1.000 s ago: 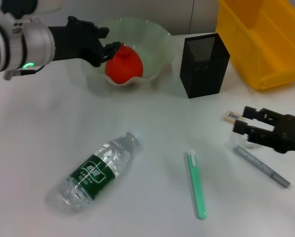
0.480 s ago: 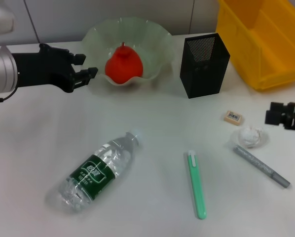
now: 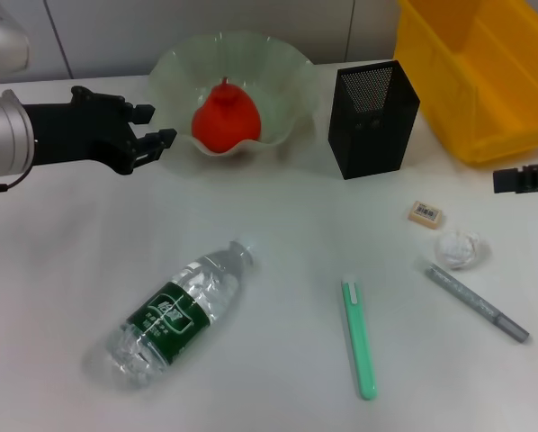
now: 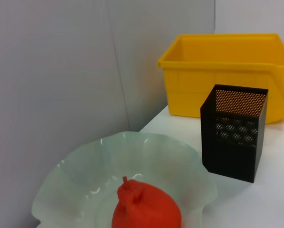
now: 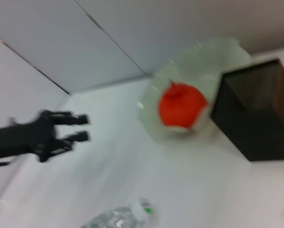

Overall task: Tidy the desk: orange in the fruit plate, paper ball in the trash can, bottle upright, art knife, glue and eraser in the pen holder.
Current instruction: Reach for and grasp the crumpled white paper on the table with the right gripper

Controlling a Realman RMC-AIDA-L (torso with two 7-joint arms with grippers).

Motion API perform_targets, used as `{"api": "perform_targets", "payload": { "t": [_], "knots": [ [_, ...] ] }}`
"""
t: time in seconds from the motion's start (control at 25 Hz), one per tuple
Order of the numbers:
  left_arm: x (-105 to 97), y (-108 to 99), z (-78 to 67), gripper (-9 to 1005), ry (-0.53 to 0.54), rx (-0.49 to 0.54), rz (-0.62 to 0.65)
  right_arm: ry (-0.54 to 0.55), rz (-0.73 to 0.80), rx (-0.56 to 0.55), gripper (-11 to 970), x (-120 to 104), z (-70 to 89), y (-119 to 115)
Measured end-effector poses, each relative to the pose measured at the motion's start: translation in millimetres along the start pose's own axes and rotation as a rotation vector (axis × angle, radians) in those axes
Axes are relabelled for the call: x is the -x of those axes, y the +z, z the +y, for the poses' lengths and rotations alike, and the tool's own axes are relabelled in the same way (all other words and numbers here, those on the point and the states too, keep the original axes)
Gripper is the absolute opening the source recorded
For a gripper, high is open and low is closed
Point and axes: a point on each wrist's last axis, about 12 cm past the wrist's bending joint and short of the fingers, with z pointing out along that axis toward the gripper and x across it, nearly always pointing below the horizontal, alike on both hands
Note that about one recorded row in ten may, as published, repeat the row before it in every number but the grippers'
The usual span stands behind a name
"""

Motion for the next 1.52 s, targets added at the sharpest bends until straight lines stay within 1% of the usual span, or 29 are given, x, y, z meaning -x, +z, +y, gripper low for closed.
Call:
{"api": "perform_targets", "payload": {
  "t": [0.12, 0.16, 0.2, 0.36, 0.48, 0.64, 0.76, 0.84, 1.08, 1.52],
  "knots": [
    [-2.1, 2.0, 0.0, 391, -0.004, 0.002, 0.003, 0.022, 0.068, -0.05, 740, 15.4, 1.8, 7.3],
    [-2.7, 2.6, -0.1, 391, -0.003, 0.004, 0.003, 0.028, 0.12, -0.077, 740, 25.3, 3.9, 14.4],
    [-2.9, 3.2, -0.3, 391, -0.001, 0.005, 0.003, 0.028, 0.12, -0.077, 740, 25.3, 3.9, 14.4],
    [-7.1, 6.1, -0.7, 391, -0.009, 0.007, 0.011, 0.017, 0.226, -0.131, 740, 41.3, 8.3, 31.6],
    [-10.5, 7.6, -0.7, 391, -0.013, 0.007, 0.016, 0.001, 0.281, -0.158, 739, 48.0, 10.8, 44.5],
    [-14.1, 8.8, -1.3, 391, -0.012, 0.006, 0.021, -0.012, 0.362, -0.201, 739, 51.1, 11.2, 59.5],
    [-15.8, 10.4, -0.6, 391, -0.017, 0.008, 0.025, -0.025, 0.418, -0.258, 739, 53.4, 11.3, 69.0],
    [-16.8, 11.3, 0.1, 391, -0.014, 0.013, 0.026, -0.039, 0.447, -0.298, 738, 55.9, 11.9, 73.3],
    [-20.8, 14.8, 0.3, 391, -0.014, 0.015, 0.025, -0.059, 0.478, -0.361, 738, 62.5, 10.9, 80.9],
    [-26.2, 15.4, 1.4, 391, -0.021, 0.023, 0.026, -0.098, 0.543, -0.393, 737, 62.8, 6.3, 110.0]
  ]
}}
